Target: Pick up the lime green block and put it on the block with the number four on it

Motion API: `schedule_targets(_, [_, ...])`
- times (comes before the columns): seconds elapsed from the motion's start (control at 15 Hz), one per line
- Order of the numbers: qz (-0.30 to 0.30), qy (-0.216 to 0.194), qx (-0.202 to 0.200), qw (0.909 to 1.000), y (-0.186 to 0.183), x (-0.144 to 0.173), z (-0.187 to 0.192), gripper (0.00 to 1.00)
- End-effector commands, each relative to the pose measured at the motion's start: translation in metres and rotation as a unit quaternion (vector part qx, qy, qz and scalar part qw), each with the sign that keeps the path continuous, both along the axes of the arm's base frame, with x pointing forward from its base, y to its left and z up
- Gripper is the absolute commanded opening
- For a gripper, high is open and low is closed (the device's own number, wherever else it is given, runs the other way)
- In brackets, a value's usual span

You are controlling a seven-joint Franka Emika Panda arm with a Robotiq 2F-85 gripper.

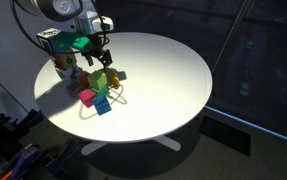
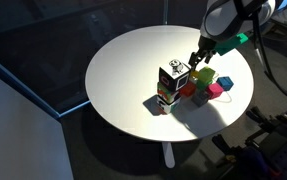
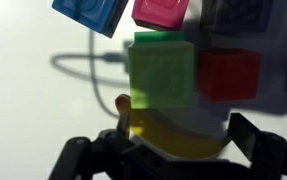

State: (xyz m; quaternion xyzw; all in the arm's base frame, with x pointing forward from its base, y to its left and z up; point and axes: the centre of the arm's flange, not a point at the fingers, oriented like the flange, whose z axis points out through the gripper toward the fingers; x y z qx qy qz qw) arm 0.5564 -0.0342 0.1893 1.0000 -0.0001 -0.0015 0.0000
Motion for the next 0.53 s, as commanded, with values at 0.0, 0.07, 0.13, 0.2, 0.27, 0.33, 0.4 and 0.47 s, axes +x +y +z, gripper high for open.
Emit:
schedule_targets(0.0, [0.0, 0.002, -0.006, 1.0, 0.0, 0.0104, -0.0052, 1.0])
schedule_targets(0.07, [0.0, 0.003, -0.006, 1.0, -0.0005, 0.0104, -0.0067, 1.0])
schedule_targets(0.13, [-0.001, 0.005, -0.006, 1.0, -0.001, 0.0097, -0.0082, 1.0])
schedule_targets(0.2, [-0.001, 0.006, -0.007, 1.0, -0.0016, 0.0088, -0.0093, 1.0])
schedule_targets(0.27, [-0.001, 0.007, -0.007, 1.0, -0.0023, 0.0074, -0.0103, 1.0])
schedule_targets(0.33, [-0.002, 0.008, -0.007, 0.9999, -0.0029, 0.0063, -0.011, 1.0])
schedule_targets(0.4, [-0.003, 0.009, -0.008, 0.9999, -0.0037, 0.0049, -0.0114, 1.0])
schedule_targets(0.47, [-0.003, 0.01, -0.008, 0.9999, -0.0044, 0.0038, -0.0117, 1.0])
